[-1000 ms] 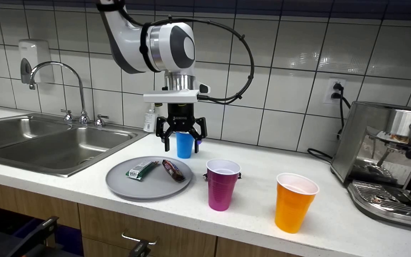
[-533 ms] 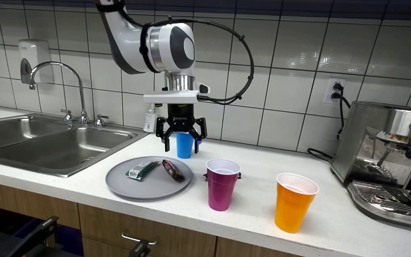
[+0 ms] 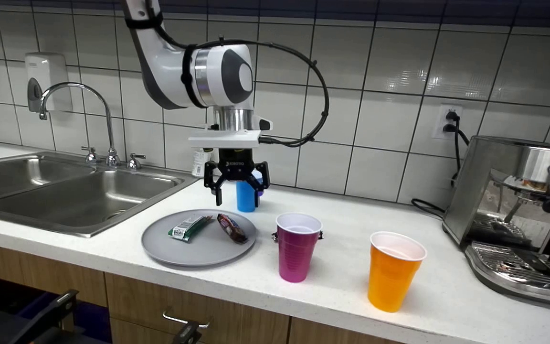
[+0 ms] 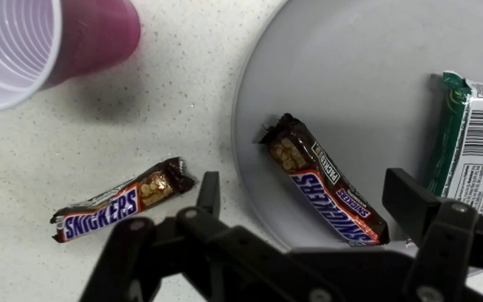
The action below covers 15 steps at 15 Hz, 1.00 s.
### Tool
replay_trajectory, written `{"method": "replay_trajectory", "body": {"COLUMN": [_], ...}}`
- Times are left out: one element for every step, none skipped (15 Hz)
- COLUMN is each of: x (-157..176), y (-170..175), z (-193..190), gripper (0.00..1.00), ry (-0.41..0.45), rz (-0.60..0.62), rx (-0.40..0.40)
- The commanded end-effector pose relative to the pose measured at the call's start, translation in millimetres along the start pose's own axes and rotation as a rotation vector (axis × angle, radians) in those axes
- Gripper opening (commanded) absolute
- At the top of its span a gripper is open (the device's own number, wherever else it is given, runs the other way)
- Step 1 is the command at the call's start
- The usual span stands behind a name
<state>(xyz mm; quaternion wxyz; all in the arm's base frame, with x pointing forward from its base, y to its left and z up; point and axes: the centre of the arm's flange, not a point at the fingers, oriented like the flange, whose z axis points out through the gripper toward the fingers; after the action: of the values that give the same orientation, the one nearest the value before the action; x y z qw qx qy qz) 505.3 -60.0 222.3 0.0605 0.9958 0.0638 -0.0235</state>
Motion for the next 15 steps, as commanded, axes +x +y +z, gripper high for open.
{"method": "replay_trajectory", "body": {"x": [21,25,29,33,36,39,42,44,44,45,46,47,48,49,49], "y": [-4,-6,-7,-8,-9,-11,-12,-13,-14,-16,-17,-17,-17,-16,-16], "z": [12,16,19,23,26,32,37,41,45,48,52,56,62,65,67], "gripper": [1.00,1.00,1.00,1.00,1.00,1.00,1.00,1.00,1.00,1.00,1.00,1.00,1.00,1.00,1.00], "ry": [0.020,0.026,0.027,0.024,0.024,0.021,0.019,0.015,0.011,0.007,0.004,0.004,0.015,0.015,0.016], "rz": [-0.066,-0.079,-0.093,-0.104,-0.114,-0.120,-0.122,-0.123,-0.126,-0.130,-0.133,-0.131,-0.117,-0.111,-0.111], "rx": [0.007,0.005,0.007,0.009,0.009,0.010,0.009,0.013,0.015,0.015,0.014,0.011,-0.002,-0.005,-0.002]}}
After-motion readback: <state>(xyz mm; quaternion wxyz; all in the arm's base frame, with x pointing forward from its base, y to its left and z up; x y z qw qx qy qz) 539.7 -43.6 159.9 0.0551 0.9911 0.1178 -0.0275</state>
